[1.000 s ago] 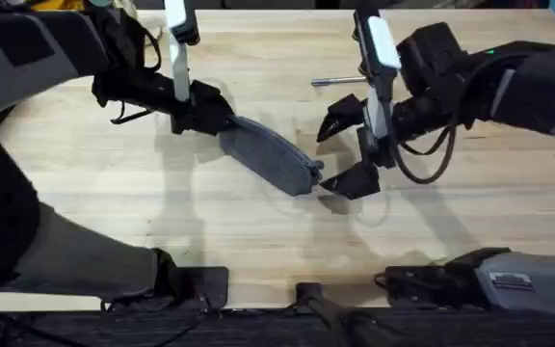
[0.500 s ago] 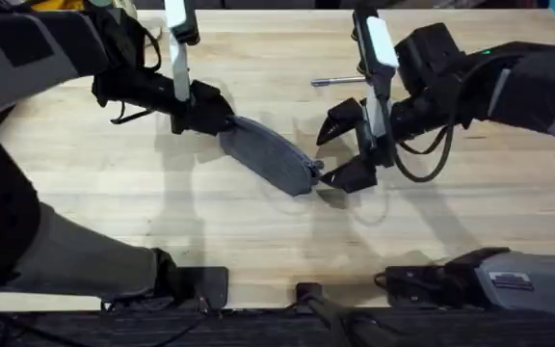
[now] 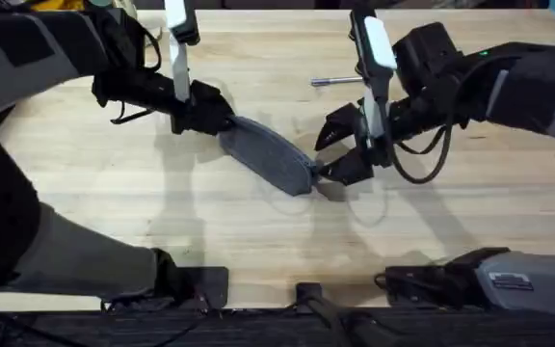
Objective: Unzip the bag, pick up the pens from the table one at a time and place them inside, then zip the bag closed.
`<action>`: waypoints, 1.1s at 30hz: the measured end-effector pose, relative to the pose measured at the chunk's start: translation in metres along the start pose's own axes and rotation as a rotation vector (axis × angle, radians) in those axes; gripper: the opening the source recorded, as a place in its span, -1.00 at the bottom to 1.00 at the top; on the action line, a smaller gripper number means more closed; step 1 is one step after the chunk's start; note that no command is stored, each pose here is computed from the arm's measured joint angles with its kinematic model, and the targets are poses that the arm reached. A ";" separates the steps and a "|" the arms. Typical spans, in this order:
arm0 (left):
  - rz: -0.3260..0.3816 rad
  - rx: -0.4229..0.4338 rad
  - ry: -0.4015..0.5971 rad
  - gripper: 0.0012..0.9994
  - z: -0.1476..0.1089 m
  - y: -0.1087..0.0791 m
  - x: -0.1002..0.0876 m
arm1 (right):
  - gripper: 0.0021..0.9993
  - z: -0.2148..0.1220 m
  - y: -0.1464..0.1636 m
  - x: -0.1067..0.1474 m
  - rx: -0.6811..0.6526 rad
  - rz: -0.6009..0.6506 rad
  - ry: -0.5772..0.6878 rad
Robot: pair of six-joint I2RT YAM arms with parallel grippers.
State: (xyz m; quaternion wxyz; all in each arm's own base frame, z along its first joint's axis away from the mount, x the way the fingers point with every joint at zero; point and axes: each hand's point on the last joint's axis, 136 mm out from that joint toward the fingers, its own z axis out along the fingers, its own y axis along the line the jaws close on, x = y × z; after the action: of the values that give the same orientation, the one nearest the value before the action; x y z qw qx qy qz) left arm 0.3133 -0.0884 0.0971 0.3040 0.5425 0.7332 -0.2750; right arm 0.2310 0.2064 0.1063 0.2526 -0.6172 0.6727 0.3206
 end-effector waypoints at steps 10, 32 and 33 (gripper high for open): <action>0.000 0.000 0.000 -0.92 0.000 0.000 0.000 | -0.51 0.007 -0.002 0.007 -0.020 0.021 0.008; -0.001 0.000 0.000 -0.92 0.000 0.000 0.000 | -0.94 0.003 0.000 0.000 -0.012 0.046 -0.008; -0.001 0.000 0.000 -0.92 0.000 0.000 0.000 | -0.94 0.001 0.000 -0.002 -0.006 0.037 -0.013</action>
State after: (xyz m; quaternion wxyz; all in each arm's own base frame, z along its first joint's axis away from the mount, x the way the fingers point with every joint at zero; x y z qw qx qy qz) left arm 0.3131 -0.0884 0.0971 0.3037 0.5424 0.7334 -0.2752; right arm 0.2312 0.2082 0.1073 0.2492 -0.6032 0.6815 0.3310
